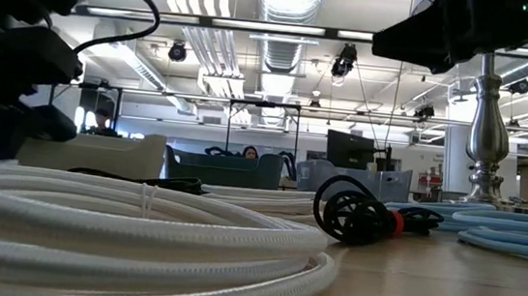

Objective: Pick & Place USB Port
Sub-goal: Put the bottom left light blue HDMI cable into the white bin

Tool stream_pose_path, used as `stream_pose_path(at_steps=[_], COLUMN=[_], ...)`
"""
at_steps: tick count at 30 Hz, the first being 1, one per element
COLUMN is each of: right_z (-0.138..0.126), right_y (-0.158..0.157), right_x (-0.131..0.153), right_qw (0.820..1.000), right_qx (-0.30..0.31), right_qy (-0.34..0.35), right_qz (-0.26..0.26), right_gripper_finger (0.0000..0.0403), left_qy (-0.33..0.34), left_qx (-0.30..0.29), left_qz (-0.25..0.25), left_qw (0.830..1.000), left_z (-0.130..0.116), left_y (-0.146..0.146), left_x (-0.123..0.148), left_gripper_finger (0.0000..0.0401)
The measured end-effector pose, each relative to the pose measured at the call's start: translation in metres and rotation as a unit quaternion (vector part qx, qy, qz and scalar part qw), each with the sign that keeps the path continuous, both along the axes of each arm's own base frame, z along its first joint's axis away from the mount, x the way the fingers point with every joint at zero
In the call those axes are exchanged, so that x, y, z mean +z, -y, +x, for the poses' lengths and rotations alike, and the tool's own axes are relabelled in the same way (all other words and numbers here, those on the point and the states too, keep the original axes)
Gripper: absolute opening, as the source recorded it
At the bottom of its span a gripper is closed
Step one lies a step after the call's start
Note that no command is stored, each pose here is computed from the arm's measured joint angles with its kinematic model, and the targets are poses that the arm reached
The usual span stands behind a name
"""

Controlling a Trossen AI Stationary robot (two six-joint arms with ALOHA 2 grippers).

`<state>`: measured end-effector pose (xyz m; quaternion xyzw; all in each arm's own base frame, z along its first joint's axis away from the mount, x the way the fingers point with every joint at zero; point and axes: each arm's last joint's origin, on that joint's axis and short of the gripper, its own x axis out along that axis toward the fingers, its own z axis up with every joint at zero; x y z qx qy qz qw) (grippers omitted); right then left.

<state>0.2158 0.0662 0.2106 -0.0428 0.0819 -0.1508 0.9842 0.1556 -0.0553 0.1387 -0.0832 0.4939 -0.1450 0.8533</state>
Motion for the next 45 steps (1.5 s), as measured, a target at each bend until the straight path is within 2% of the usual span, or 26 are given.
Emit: stream_pose_path(at_steps=[4,9,15,21,24,28,31,33,37,40,45], right_z=[0.005,0.005,0.004,0.004,0.004,0.004,0.004,0.004,0.004,0.004,0.004], right_y=[-0.002,-0.002,-0.002,-0.002,-0.002,-0.002,-0.002,-0.002,-0.002,-0.001,-0.002], right_x=[0.005,0.009,0.011,0.01,0.01,0.01,0.01,0.009,0.009,0.009,0.009], right_qw=[1.0,1.0,1.0,1.0,1.0,1.0,1.0,1.0,1.0,1.0,1.0], right_qx=[0.001,0.001,0.001,0.003,0.003,0.004,0.004,0.004,0.003,0.003,0.003], right_qy=[0.003,0.008,0.012,0.008,0.008,0.006,0.006,0.005,0.006,0.005,0.005], right_qz=[-0.005,-0.006,-0.005,-0.012,-0.014,-0.018,-0.018,-0.018,-0.018,-0.018,-0.018], right_gripper_finger=[0.0189,0.0189,0.0187,0.0187,0.0187,0.0187,0.0187,0.0187,0.0187,0.0187,0.0187], left_qy=[-0.009,-0.011,0.013,0.033,0.036,0.038,0.03,0.025,0.009,-0.008,-0.043], left_qx=[-0.003,-0.003,0.008,0.031,0.085,0.171,0.204,0.224,0.267,0.29,0.323], left_qz=[0.008,0.001,0.009,0.104,0.187,0.309,0.366,0.381,0.38,0.388,0.425], left_qw=[1.0,1.0,1.0,0.994,0.978,0.935,0.907,0.897,0.886,0.875,0.845], left_z=[0.004,0.01,0.022,0.032,0.031,0.024,0.018,0.016,0.015,0.015,0.011], left_y=[0.001,0.004,0.007,0.005,-0.001,-0.012,-0.019,-0.024,-0.034,-0.042,-0.057], left_x=[-0.001,0.006,0.038,0.09,0.115,0.143,0.155,0.158,0.155,0.146,0.126], left_gripper_finger=[0.0102,0.0022,0.0026,0.0021,0.0025,0.0035,0.0034,0.003,0.0028,0.003,0.0032])
